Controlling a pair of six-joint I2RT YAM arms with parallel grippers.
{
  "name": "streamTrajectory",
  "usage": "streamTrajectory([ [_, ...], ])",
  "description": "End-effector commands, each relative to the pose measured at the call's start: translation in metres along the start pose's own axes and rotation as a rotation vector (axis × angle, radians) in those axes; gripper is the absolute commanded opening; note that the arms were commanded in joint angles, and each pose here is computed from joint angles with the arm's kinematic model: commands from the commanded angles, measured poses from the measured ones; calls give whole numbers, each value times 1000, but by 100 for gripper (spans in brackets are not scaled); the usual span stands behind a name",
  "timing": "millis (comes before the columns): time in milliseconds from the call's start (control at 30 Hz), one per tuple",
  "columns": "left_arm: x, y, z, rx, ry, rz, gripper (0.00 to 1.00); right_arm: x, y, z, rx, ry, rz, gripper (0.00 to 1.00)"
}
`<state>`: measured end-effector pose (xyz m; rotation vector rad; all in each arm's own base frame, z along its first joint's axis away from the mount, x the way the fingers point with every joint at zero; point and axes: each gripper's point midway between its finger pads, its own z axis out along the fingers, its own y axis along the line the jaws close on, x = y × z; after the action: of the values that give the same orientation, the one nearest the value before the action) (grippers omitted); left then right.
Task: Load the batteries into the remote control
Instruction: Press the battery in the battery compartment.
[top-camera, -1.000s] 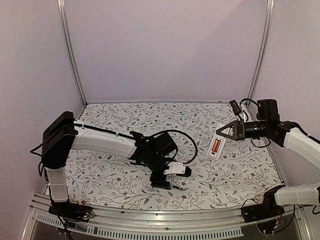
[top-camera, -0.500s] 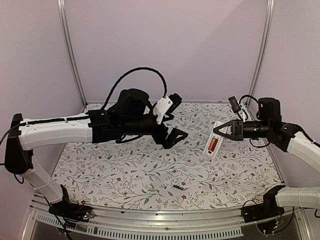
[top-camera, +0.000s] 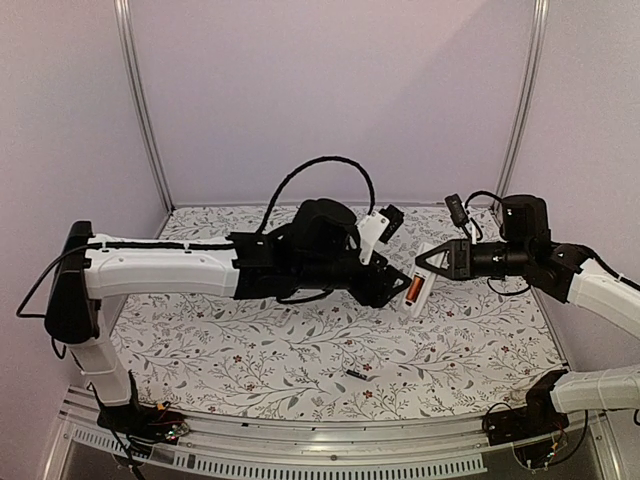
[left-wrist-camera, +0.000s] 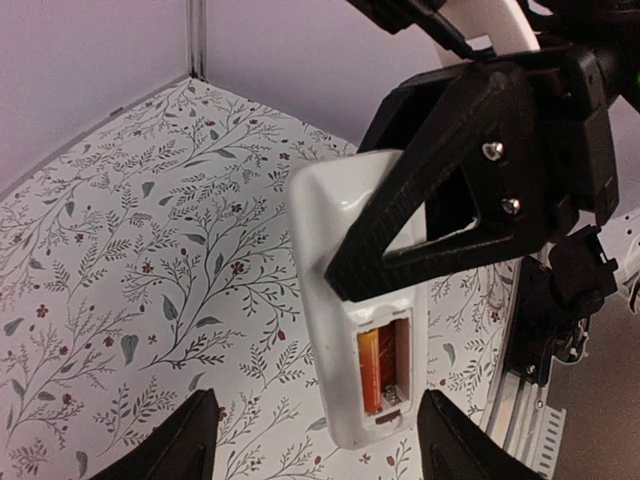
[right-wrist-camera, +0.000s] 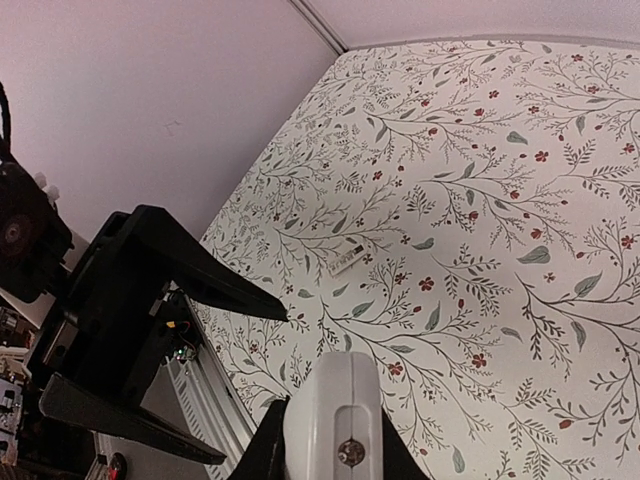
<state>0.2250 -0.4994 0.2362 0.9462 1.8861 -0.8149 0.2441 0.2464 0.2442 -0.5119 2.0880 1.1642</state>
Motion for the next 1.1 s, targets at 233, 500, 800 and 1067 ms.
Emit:
streamTrajectory([
  [233,9,-16,23,67,67,-29,56,-19,15,-1,-29,-60,-8,0],
  [500,21,-19,30,84,106,-37,48,-21,18,-3,-33,-71,-10,0],
  [800,23,-13,36,49,129,-45,36,-23,26,-6,-74,-81,-14,0],
  [1067,26,-7,38,42,139,-73,21,-20,30,-6,-104,-76,-14,0],
])
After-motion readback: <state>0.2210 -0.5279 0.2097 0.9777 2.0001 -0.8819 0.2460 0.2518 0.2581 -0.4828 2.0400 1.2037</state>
